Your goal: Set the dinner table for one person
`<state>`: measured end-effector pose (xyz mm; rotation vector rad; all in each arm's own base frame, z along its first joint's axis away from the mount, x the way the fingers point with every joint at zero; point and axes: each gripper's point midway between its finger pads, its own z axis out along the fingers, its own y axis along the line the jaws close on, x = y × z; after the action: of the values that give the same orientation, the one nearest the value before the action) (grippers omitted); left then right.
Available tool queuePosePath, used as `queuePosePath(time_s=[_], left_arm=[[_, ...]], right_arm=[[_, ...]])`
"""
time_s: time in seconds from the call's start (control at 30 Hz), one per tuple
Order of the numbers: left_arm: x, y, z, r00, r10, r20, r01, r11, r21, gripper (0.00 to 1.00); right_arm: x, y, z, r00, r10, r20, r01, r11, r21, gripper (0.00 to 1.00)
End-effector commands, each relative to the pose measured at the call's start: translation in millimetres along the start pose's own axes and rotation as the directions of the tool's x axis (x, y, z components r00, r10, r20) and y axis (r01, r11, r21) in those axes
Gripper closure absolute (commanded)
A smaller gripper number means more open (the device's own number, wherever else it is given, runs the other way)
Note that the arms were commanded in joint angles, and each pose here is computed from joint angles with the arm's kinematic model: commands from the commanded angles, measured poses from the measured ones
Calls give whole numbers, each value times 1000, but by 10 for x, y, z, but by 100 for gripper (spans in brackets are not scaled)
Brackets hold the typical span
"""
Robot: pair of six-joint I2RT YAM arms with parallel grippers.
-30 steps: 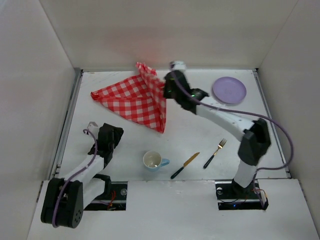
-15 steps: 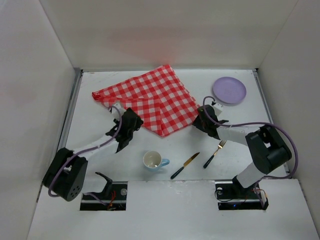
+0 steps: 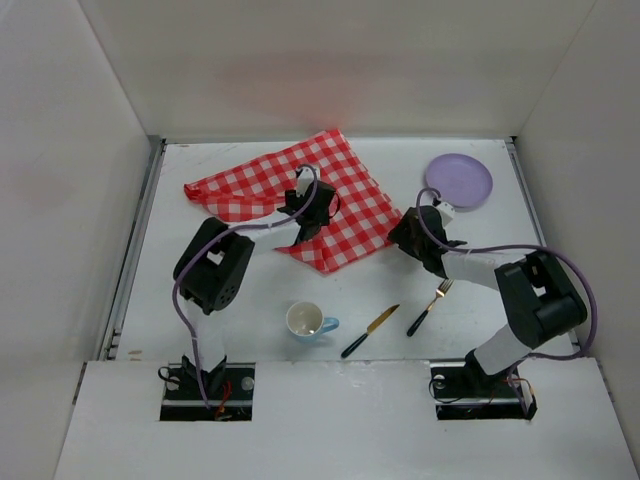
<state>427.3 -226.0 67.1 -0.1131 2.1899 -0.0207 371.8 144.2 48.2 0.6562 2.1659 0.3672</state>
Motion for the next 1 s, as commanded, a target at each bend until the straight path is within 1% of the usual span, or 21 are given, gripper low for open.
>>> queuePosePath(time_s=[0.0,0.13,0.23,0.3,0.33,0.37,0.4,0.43,0.47,0.53,0.6,0.67,0.7,0.77,0.87,0.9,0.97], left_arm=[[-159,-20,100,992,126,12,-126,991,-42,46],[-206,-80,339,992,127,12,-127,990,-59,46],[-222,-118,431,990,138,11,-137,989,-63,46],[-210,-94,497,990,140,7,-139,988,-74,49],[-212,-43,528,991,133,6,-132,987,-91,55],[-227,9,537,992,125,10,-123,986,-109,62],[-242,61,527,993,118,16,-115,986,-124,69],[-280,125,493,994,105,30,-99,985,-142,78],[-347,208,412,995,82,56,-72,984,-166,87],[-488,346,212,992,23,122,1,981,-192,93],[-610,452,-57,981,-31,189,66,981,-181,95],[-691,612,-426,958,-93,272,142,976,-164,95],[-665,679,-563,948,-115,295,169,972,-162,95],[-516,877,-908,923,-166,348,235,958,-164,94],[-181,1231,-1357,871,-240,429,337,927,-165,92],[-35,1359,-1499,854,-260,451,364,918,-160,90],[178,1534,-1700,839,-280,467,384,912,-142,87]], right_arm=[[-113,148,84,1000,24,13,-23,997,-80,35],[-114,172,134,999,39,-6,-40,994,-98,36],[-107,177,138,999,43,-10,-44,994,-99,37],[-106,177,168,999,47,-14,-48,994,-96,39],[-118,180,184,998,54,-16,-55,994,-96,43],[-119,200,194,998,60,-20,-61,993,-99,48],[-106,215,199,998,65,-25,-67,993,-99,53],[-102,221,205,997,69,-24,-71,992,-100,61],[-104,222,206,997,75,-23,-77,992,-100,68],[-121,213,215,996,87,-17,-88,991,-101,77],[-149,207,209,993,115,-8,-115,988,-103,83],[-150,203,190,992,130,1,-129,985,-110,85],[-150,208,186,991,135,5,-134,984,-116,86],[-132,193,182,988,155,3,-153,981,-120,87],[-90,152,173,984,178,3,-176,977,-122,88],[-73,129,169,984,181,4,-179,976,-121,88],[-41,104,164,983,186,3,-184,975,-123,89]])
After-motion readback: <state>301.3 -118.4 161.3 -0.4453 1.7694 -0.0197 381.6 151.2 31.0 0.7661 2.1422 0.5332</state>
